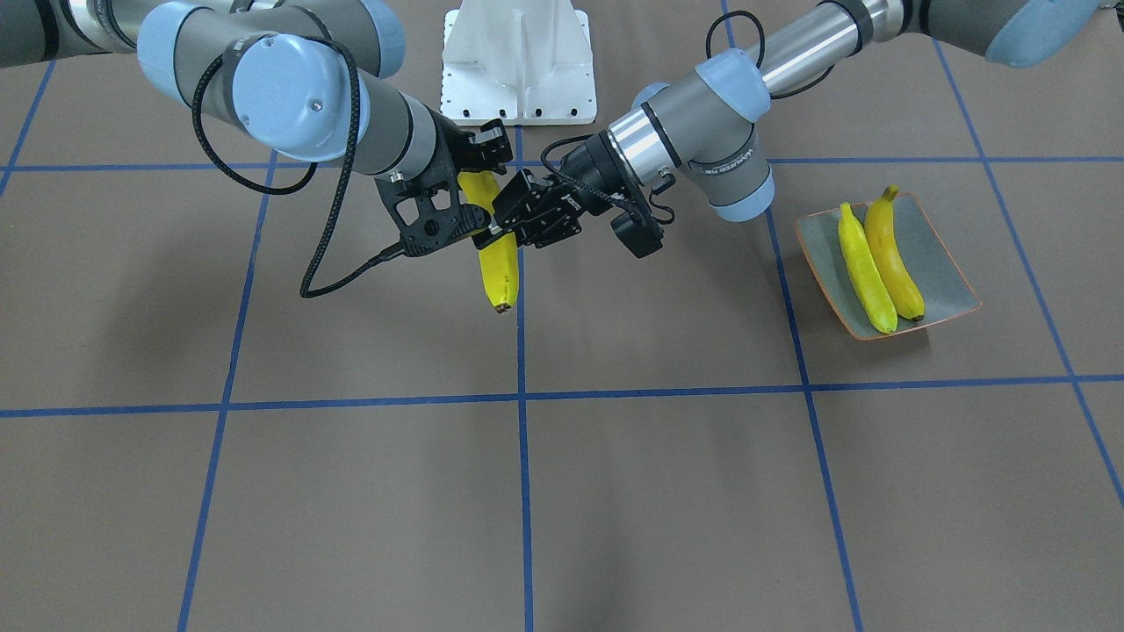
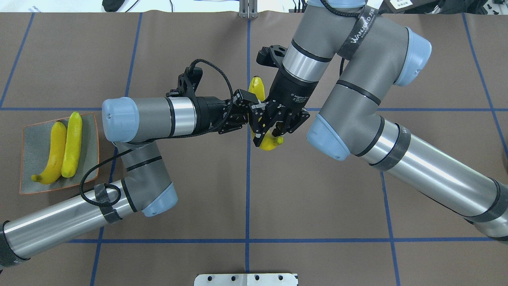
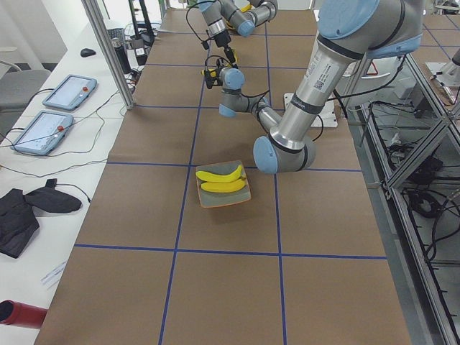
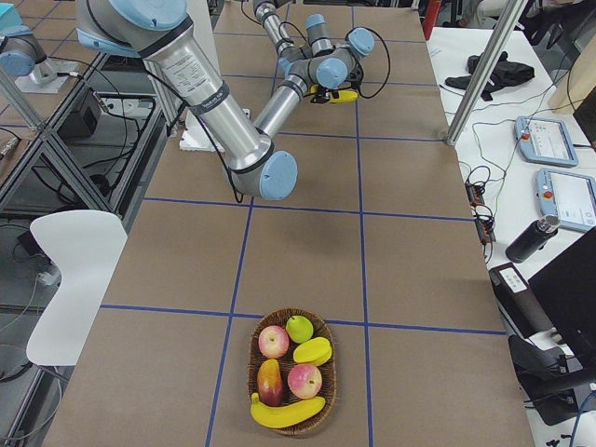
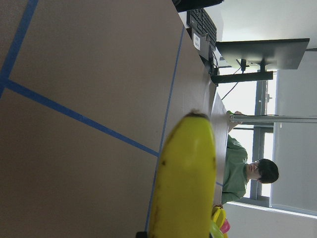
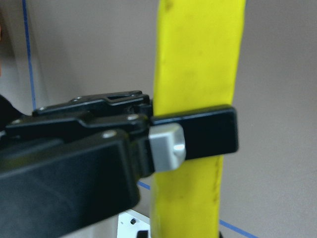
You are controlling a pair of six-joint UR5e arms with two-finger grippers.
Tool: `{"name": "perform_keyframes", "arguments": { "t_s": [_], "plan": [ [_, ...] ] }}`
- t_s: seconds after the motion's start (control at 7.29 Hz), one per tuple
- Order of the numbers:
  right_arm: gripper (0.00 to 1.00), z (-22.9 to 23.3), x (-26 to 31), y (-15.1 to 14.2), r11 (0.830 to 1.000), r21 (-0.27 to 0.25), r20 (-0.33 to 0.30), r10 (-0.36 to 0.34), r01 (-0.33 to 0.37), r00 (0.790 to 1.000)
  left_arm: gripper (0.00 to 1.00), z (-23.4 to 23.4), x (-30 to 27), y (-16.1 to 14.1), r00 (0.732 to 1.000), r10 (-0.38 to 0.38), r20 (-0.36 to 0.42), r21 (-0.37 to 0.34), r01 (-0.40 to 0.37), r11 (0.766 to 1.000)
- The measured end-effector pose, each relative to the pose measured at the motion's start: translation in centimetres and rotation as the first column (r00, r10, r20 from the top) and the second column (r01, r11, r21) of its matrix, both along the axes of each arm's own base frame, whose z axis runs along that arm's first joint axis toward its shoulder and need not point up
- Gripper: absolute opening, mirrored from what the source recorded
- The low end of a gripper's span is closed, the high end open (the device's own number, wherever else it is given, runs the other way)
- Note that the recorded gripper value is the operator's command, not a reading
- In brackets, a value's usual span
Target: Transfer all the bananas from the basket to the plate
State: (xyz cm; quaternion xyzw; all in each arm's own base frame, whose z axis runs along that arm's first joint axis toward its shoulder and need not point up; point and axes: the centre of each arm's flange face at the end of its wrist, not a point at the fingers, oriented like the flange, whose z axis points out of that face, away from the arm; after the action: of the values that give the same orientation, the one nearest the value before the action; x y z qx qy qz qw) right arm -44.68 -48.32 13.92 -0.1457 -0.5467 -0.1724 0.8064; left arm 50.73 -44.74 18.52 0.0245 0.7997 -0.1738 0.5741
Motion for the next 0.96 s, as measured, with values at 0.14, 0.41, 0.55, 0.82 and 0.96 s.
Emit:
{"name": "perform_keyframes", "arguments": {
  "t_s": [0.14,0.41,0.55,0.82,0.96],
  "plan": [
    [1.00,0.0,0.0,0.0,1.000,-0.017,-0.008,0.008,-0.008,1.000,0.00,0.1,0.0,0.0,1.000,0.001,0.001,0.000,-0.001,1.000],
    [1.00,-0.2,0.2,0.1,0.999,-0.036,-0.016,0.018,-0.018,1.000,0.00,0.2,0.0,0.0,1.000,0.001,0.002,0.000,-0.001,1.000],
    [1.00,-0.3,0.4,-0.1,0.999,-0.042,-0.019,0.026,-0.026,0.999,0.00,0.5,-0.1,0.1,1.000,0.001,-0.001,0.002,-0.001,1.000],
    [1.00,-0.5,1.8,-1.2,0.997,-0.048,-0.019,0.055,-0.056,0.998,0.00,1.5,-0.5,0.4,1.000,0.003,-0.017,0.009,-0.003,1.000],
    [1.00,-0.6,2.6,-1.9,0.996,-0.049,-0.018,0.070,-0.071,0.997,0.00,2.0,-0.5,0.5,1.000,0.004,-0.016,0.009,-0.004,1.000]
  ]
}}
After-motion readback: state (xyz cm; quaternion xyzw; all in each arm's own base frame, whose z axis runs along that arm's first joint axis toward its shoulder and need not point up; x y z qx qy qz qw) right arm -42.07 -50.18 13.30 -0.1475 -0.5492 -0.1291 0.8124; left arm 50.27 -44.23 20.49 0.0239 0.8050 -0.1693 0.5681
